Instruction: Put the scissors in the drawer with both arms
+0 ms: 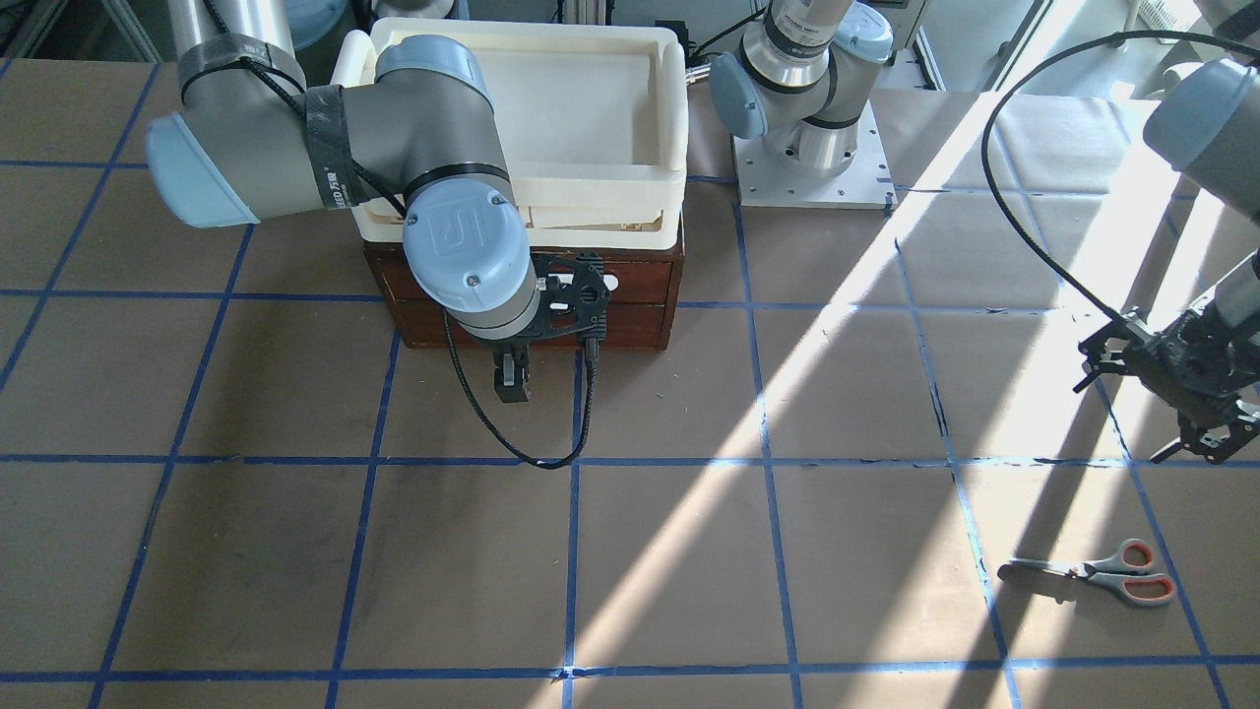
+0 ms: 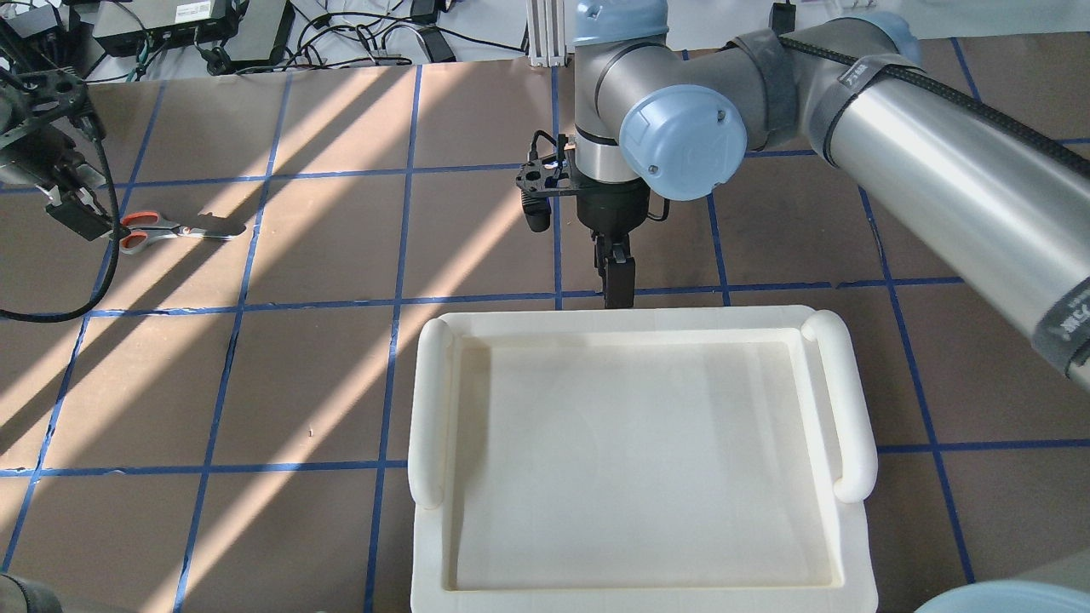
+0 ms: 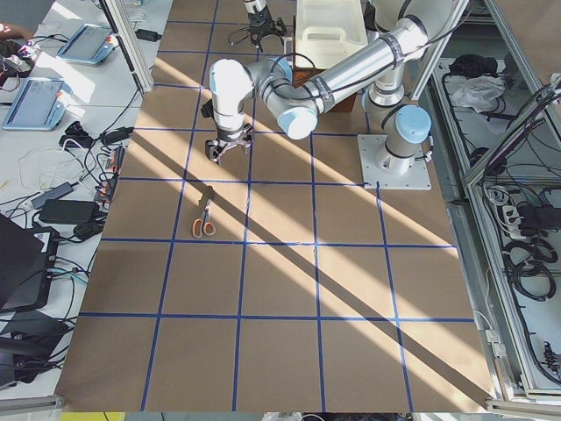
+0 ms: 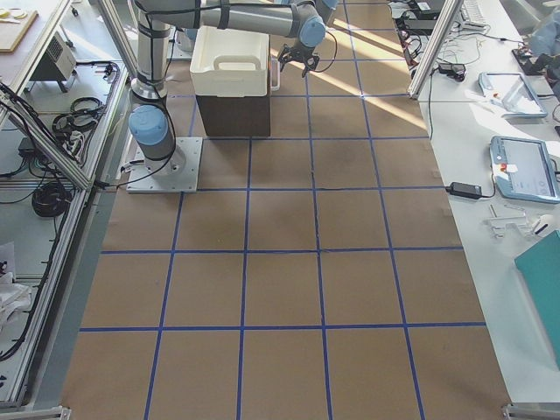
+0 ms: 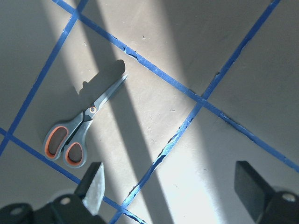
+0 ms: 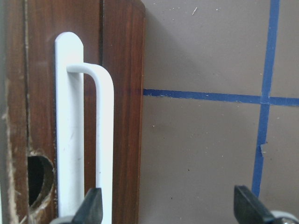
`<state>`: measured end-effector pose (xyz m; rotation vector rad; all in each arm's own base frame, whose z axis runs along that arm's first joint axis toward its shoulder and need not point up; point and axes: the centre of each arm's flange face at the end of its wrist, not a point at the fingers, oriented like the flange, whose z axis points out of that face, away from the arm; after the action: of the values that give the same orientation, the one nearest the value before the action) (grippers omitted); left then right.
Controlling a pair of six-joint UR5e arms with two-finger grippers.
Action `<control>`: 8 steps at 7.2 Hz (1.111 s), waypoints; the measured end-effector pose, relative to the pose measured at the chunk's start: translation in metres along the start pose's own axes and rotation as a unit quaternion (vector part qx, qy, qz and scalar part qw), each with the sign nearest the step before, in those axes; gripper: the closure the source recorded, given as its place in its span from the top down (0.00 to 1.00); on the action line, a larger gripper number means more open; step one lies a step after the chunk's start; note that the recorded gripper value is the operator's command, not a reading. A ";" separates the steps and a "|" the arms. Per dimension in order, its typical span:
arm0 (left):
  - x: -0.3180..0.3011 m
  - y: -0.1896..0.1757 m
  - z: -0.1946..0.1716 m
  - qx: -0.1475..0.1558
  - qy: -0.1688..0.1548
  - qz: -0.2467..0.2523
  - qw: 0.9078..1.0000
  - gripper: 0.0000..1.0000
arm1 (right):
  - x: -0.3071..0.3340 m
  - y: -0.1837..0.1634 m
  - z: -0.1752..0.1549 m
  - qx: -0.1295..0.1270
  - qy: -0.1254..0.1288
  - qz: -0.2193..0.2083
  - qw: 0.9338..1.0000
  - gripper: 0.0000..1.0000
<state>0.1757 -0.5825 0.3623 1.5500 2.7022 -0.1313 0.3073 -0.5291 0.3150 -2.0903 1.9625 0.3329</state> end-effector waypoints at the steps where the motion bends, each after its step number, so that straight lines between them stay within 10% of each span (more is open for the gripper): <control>1: -0.011 0.009 0.016 0.006 -0.001 0.032 0.999 1.00 | 0.000 0.000 0.004 -0.001 -0.007 0.002 1.000 0.99; 8: -0.085 0.029 0.133 0.007 -0.009 0.225 0.974 1.00 | -0.002 -0.013 0.032 -0.010 -0.035 0.002 0.999 0.92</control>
<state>0.2411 -0.6521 0.2337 2.0988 2.2638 -0.1509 0.3204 -0.5156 0.2857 -2.0587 1.9314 0.4215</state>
